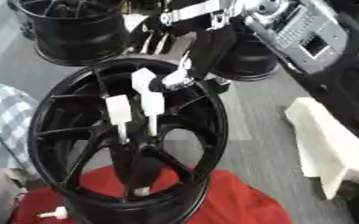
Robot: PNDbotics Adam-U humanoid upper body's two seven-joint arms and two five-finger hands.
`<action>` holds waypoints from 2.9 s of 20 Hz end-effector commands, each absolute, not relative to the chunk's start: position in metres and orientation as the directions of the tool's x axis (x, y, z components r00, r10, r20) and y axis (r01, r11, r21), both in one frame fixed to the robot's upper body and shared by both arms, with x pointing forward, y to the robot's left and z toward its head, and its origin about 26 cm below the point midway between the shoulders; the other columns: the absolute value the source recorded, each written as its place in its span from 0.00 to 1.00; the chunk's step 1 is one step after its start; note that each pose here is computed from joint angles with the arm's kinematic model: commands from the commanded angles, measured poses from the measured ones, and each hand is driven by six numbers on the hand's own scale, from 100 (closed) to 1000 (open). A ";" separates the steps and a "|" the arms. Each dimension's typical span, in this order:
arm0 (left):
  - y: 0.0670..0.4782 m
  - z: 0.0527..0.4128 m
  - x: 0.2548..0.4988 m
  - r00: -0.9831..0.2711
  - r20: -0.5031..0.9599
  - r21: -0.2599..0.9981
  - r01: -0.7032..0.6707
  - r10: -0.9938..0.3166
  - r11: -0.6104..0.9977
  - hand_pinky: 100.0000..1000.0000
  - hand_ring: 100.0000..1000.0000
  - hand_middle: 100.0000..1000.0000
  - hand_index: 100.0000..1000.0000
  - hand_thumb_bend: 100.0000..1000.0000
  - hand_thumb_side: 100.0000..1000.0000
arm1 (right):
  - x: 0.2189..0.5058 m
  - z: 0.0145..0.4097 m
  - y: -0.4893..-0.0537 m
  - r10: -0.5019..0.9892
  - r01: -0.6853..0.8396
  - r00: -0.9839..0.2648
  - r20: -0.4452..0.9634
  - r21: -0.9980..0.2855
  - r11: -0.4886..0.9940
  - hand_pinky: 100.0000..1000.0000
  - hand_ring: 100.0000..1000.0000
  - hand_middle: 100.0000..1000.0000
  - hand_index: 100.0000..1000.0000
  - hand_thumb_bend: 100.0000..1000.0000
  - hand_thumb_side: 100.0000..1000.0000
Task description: Pull the pin out of the wheel hub.
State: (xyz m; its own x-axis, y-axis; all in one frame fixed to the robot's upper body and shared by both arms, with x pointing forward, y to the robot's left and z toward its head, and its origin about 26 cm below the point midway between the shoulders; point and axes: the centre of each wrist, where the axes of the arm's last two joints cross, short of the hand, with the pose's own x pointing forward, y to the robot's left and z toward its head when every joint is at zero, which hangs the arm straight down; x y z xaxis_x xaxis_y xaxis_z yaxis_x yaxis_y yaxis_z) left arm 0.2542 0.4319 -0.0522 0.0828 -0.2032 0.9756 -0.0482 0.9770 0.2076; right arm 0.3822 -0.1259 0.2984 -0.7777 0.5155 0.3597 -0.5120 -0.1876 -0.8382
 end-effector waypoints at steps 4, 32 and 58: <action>0.439 -0.038 0.259 0.052 0.969 0.242 -0.040 -0.240 0.969 0.69 0.61 0.56 0.72 0.37 0.65 | 0.404 0.288 -0.120 0.558 -0.507 -0.761 0.331 -0.841 -0.192 0.84 0.91 0.89 0.96 0.27 0.36; 0.436 -0.039 0.261 0.046 0.971 0.235 -0.033 -0.233 0.972 0.68 0.61 0.56 0.72 0.37 0.65 | 0.449 0.230 -0.128 0.661 -0.524 -0.707 0.250 -0.814 -0.252 0.85 0.90 0.81 0.89 0.26 0.41; 0.434 -0.035 0.265 0.035 0.972 0.231 -0.026 -0.230 0.973 0.68 0.61 0.56 0.72 0.37 0.65 | 0.448 0.209 -0.108 0.630 -0.539 -0.727 0.272 -0.795 -0.279 0.71 0.69 0.58 0.73 0.04 0.21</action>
State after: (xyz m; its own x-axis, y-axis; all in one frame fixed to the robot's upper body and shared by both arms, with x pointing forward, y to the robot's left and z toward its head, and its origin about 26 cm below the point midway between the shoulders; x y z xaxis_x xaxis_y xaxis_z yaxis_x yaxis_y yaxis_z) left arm 0.2576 0.4298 -0.0485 0.0726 -0.2080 0.9754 -0.0283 0.9772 0.2105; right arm 0.4463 -0.1065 0.2021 -0.7223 0.6268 0.2923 -0.5565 -0.2759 -0.7837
